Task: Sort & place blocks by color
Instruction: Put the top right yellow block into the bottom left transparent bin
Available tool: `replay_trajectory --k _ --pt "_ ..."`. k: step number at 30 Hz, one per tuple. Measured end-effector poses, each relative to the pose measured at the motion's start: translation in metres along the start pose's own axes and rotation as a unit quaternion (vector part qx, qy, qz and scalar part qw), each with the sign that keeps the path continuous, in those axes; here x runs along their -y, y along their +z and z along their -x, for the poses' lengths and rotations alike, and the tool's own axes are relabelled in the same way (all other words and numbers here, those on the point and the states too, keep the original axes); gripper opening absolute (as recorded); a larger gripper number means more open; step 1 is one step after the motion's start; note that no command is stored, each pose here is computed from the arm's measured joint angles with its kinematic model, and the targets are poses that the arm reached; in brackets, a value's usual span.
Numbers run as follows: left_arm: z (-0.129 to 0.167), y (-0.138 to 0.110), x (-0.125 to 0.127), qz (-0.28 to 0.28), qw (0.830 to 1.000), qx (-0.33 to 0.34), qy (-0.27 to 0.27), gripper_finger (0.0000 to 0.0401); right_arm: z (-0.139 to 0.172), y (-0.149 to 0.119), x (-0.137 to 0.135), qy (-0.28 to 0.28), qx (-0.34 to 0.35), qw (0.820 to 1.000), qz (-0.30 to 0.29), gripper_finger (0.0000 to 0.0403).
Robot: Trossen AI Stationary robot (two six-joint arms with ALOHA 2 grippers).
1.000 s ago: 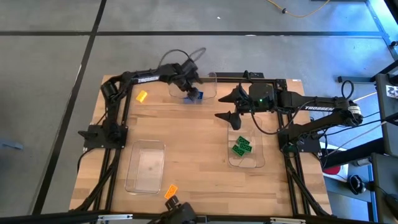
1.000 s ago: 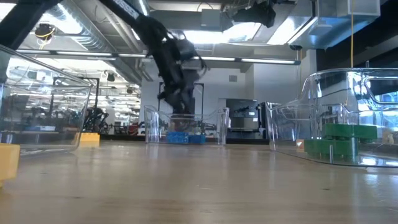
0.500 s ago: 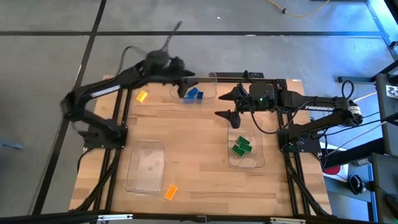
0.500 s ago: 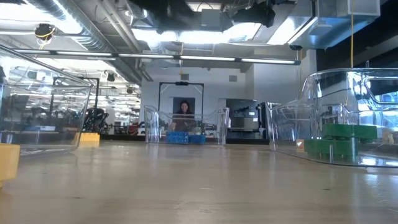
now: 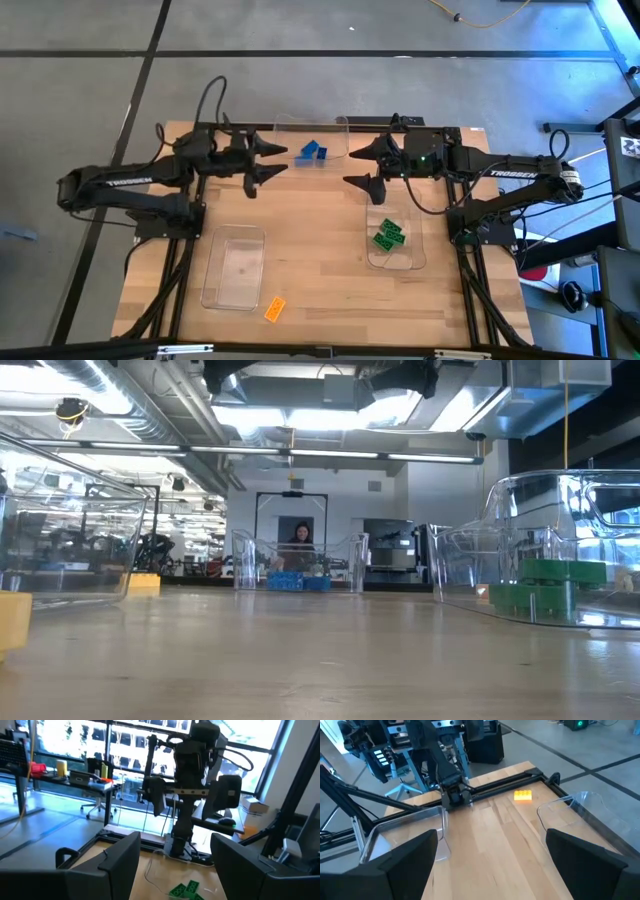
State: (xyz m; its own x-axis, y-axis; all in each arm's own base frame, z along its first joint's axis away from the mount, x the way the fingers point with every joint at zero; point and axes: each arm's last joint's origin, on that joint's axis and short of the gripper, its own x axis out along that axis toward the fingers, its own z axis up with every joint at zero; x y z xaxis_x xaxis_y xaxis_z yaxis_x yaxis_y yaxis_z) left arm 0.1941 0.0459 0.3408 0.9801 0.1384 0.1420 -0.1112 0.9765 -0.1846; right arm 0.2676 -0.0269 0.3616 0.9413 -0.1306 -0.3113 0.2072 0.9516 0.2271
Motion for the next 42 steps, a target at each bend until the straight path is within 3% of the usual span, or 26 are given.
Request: replay_trajectory --k 17,20,25,31,34,38,42 --pt "0.003 0.003 0.001 0.0 1.0 0.01 0.005 0.0232 0.0 0.0 0.0 -0.003 0.003 1.0 -0.015 0.0375" --pt "0.003 0.003 0.0 0.001 1.0 0.01 0.006 0.0232 0.002 0.002 0.007 -0.093 0.016 0.994 -0.049 0.0375" --pt "0.003 0.003 0.0 0.002 1.0 0.01 0.007 0.0232 0.025 0.009 0.051 -0.293 -0.049 0.943 -0.147 0.0375" --pt "0.003 0.003 0.0 0.003 1.0 0.01 0.008 0.0232 0.039 -0.02 0.111 -0.425 -0.182 0.864 -0.202 0.0375" --pt "0.003 0.003 0.0 0.003 1.0 0.01 0.008 0.0232 0.035 -0.051 0.138 -0.442 -0.246 0.829 -0.239 0.0375" --pt "0.003 0.003 0.0 0.003 1.0 0.01 0.008 0.0232 0.027 -0.1 0.166 -0.448 -0.291 0.797 -0.282 0.0375" --pt "0.003 0.003 0.0 0.003 1.0 0.012 0.018 0.0232 0.023 -0.138 0.186 -0.451 -0.28 0.784 -0.323 0.0375"
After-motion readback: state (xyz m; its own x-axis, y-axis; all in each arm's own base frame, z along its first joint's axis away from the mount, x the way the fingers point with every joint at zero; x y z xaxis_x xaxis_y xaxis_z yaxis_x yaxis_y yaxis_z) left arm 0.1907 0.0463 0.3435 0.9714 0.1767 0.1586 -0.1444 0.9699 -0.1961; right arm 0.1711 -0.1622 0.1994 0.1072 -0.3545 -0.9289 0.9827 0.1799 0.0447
